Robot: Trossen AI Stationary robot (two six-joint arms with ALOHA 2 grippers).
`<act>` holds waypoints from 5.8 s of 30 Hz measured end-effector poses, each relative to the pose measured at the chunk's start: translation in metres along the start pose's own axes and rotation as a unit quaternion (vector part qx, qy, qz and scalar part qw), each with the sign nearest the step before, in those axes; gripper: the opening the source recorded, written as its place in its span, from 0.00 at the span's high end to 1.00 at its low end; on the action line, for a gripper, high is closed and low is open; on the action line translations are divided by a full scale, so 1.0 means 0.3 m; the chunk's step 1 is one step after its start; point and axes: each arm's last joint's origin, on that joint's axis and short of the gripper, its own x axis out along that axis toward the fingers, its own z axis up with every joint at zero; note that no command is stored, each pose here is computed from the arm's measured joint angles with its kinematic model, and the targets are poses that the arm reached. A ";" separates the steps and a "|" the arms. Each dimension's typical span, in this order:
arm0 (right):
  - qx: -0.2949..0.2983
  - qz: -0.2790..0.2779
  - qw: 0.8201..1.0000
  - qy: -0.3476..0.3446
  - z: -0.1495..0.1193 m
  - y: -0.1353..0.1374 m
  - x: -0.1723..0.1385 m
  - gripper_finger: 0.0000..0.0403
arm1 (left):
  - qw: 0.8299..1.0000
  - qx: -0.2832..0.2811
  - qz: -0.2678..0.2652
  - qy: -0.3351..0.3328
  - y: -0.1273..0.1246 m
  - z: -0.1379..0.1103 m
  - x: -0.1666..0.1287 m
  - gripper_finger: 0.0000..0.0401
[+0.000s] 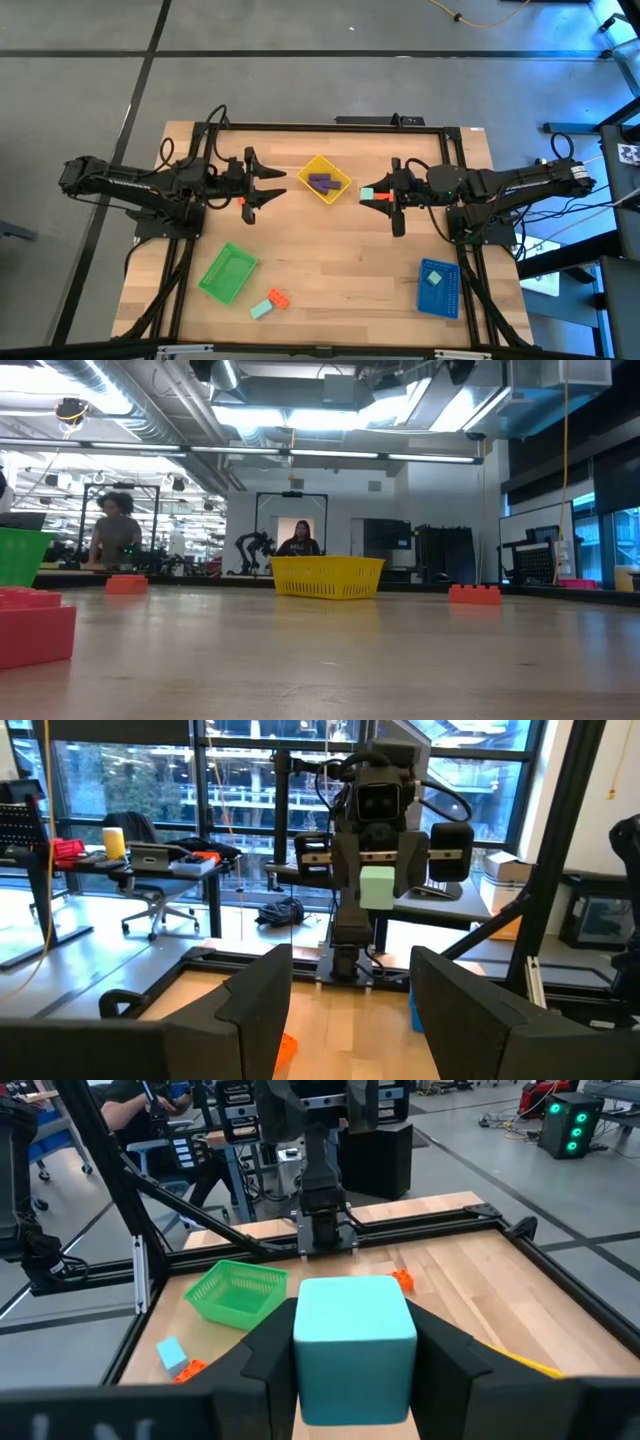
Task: Sort & place blocks by color
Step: Put the top light blue block into the blue bin, then put the light blue block into the blue bin
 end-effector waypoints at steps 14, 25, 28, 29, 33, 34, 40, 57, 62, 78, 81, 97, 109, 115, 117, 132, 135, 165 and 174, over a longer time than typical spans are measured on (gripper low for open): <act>0.001 0.002 1.000 -0.002 0.002 0.001 0.000 0.66 | 1.000 0.000 0.000 0.002 0.000 -0.001 0.000 0.51; 0.070 0.051 0.995 0.047 -0.023 0.008 -0.001 0.66 | 1.000 0.000 0.007 0.001 0.001 -0.001 0.000 0.51; 0.138 0.090 0.977 0.132 -0.069 0.035 -0.014 0.66 | 1.000 -0.001 0.007 0.001 0.001 -0.001 0.000 0.51; 0.159 0.102 0.968 0.167 -0.089 0.054 -0.021 0.66 | 1.000 -0.001 0.007 0.001 0.001 -0.001 0.000 0.51; 0.206 0.124 0.923 0.301 -0.175 0.157 -0.077 0.66 | 1.000 -0.001 0.007 0.001 0.001 -0.001 0.000 0.51; 0.215 0.125 0.911 0.328 -0.194 0.187 -0.096 0.66 | 1.000 -0.001 0.007 0.001 0.001 -0.001 0.000 0.51; 0.240 0.089 0.847 0.465 -0.313 0.342 -0.230 0.66 | 1.000 -0.003 0.016 -0.005 0.003 0.003 0.000 0.51; 0.121 -0.111 0.786 0.595 -0.665 0.504 -0.197 0.66 | 0.999 -0.003 0.039 -0.015 0.007 0.010 0.000 0.51; 0.110 -0.150 0.775 0.604 -0.726 0.509 -0.175 0.65 | 0.999 -0.003 0.039 -0.015 0.007 0.010 0.000 0.51; 0.099 -0.160 0.767 0.613 -0.749 0.509 -0.169 0.50 | 0.999 -0.002 0.039 -0.015 0.007 0.010 0.000 0.51; 0.102 -0.158 0.766 0.615 -0.744 0.508 -0.172 0.41 | 0.999 -0.002 0.039 -0.015 0.007 0.010 0.000 0.51; 0.190 -0.056 0.851 0.486 -0.414 0.366 -0.256 0.31 | 0.999 -0.025 0.027 -0.016 0.005 0.010 0.000 0.51; 0.158 -0.032 0.977 0.139 -0.144 0.125 0.024 0.31 | 0.996 -0.087 -0.016 -0.016 -0.002 0.016 -0.004 0.51; 0.124 0.016 0.992 0.008 -0.024 0.006 0.078 0.31 | 0.994 -0.105 -0.016 -0.016 -0.002 0.016 -0.004 0.51; 0.117 0.032 0.992 -0.029 0.007 -0.024 0.087 0.31 | 0.993 -0.112 -0.016 -0.016 -0.002 0.016 -0.004 0.51; 0.087 0.085 0.985 -0.121 0.073 -0.104 0.113 0.31 | 0.993 -0.114 -0.016 -0.020 -0.002 0.018 -0.004 0.51; 0.088 0.085 0.985 -0.121 0.074 -0.103 0.113 0.31 | 0.993 -0.114 -0.015 -0.020 -0.002 0.018 -0.004 0.51; 0.061 0.079 0.989 -0.108 0.064 -0.104 0.115 0.31 | 0.993 -0.113 -0.015 -0.019 -0.002 0.017 -0.004 0.51; 0.036 0.073 0.991 -0.110 0.064 -0.105 0.115 0.31 | 0.993 -0.114 -0.016 -0.019 -0.002 0.017 -0.005 0.51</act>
